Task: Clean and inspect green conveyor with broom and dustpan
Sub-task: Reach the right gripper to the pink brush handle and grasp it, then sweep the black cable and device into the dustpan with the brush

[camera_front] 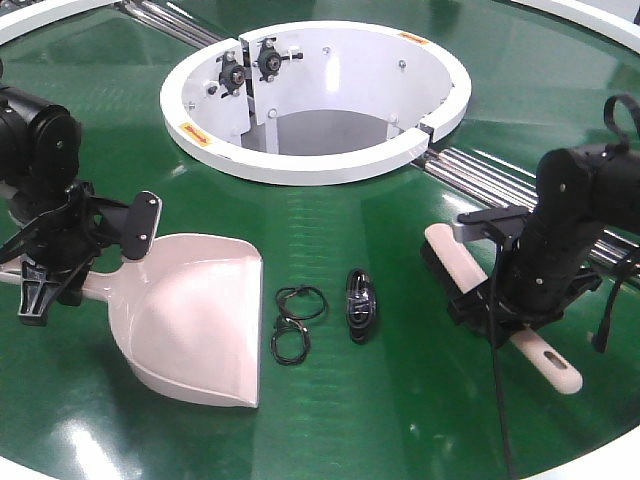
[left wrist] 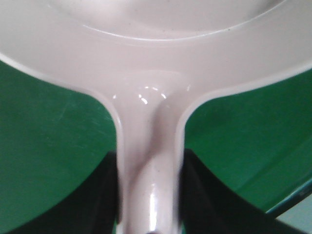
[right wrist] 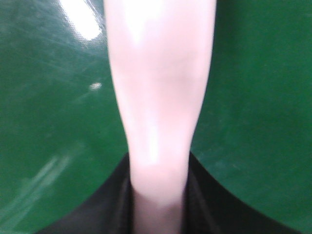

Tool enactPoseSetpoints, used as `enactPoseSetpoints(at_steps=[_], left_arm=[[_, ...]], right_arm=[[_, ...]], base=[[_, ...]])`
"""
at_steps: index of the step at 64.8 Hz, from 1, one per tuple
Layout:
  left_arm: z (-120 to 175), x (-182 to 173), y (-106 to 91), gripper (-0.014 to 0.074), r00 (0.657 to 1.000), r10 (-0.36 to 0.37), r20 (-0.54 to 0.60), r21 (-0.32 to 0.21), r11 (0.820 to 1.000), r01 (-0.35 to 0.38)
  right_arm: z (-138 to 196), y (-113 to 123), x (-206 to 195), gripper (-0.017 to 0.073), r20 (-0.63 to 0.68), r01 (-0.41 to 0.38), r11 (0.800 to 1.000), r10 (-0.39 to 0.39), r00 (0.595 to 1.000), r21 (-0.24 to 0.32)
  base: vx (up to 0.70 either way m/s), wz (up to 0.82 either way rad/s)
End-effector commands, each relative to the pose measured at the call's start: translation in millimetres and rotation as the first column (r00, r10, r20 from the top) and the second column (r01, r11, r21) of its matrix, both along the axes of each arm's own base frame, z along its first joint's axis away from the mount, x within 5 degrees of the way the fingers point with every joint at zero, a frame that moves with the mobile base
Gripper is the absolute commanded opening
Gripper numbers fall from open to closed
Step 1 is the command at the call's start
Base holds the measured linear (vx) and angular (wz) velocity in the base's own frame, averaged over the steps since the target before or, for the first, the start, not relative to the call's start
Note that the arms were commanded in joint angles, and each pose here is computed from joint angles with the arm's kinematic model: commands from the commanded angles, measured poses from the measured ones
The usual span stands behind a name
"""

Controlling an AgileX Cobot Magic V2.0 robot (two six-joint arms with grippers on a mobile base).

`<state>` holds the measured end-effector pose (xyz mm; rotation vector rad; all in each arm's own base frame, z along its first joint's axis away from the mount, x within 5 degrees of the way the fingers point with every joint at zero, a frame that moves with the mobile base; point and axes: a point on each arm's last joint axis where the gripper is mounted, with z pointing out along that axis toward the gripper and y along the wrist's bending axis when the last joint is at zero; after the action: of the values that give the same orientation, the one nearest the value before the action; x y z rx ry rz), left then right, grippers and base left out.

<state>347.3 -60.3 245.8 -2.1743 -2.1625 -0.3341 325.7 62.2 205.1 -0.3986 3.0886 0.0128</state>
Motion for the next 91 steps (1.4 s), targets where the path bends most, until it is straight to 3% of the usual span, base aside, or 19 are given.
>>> enactPoseSetpoints(at_steps=[1,12,22,34,44,67,79,91], left_arm=[[21.3,-5.7,-0.3,-0.0006,1.000,-0.014,0.023,0.007,1.000,0.014],[21.3,-5.7,-0.3,-0.0006,1.000,-0.014,0.023,0.007,1.000,0.014],[21.3,-5.7,-0.3,-0.0006,1.000,-0.014,0.023,0.007,1.000,0.014],[21.3,-5.7,-0.3,-0.0006,1.000,-0.014,0.023,0.007,1.000,0.014],[21.3,-5.7,-0.3,-0.0006,1.000,-0.014,0.023,0.007,1.000,0.014],[21.3,-5.6,-0.4,-0.0006,1.000,-0.014,0.025,0.007,1.000,0.014],[21.3,-5.6,-0.4,-0.0006,1.000,-0.014,0.025,0.007,1.000,0.014],[21.3,-5.6,-0.4,-0.0006,1.000,-0.014,0.025,0.007,1.000,0.014]], right_arm=[[30.6,6.8,2.6,-0.0008,0.065,-0.006,1.000,0.005,0.998,0.016],[42.8,41.6,-2.0,-0.0005,0.080,-0.038,0.999,0.037,0.996,0.018],[42.3,68.7,-8.4,-0.0004,0.079,-0.022,0.999,0.019,0.997,0.029],[30.1,72.0,-10.5,-0.0004,0.000,0.088,0.996,-0.088,0.996,0.002],[23.7,72.8,-13.1,-0.0004,-0.055,0.135,0.990,-0.136,0.989,-0.029],[4.7,105.7,-20.6,-0.0004,-0.124,0.070,0.992,-0.083,0.989,-0.108],[6.7,143.6,-16.6,-0.0004,-0.098,0.003,0.998,-0.010,0.995,-0.068],[7.9,184.4,-15.6,-0.0004,-0.106,-0.051,0.998,0.054,0.993,0.030]], base=[[0.00,0.00],[0.00,0.00],[0.00,0.00],[0.00,0.00],[0.00,0.00],[0.00,0.00],[0.00,0.00],[0.00,0.00]])
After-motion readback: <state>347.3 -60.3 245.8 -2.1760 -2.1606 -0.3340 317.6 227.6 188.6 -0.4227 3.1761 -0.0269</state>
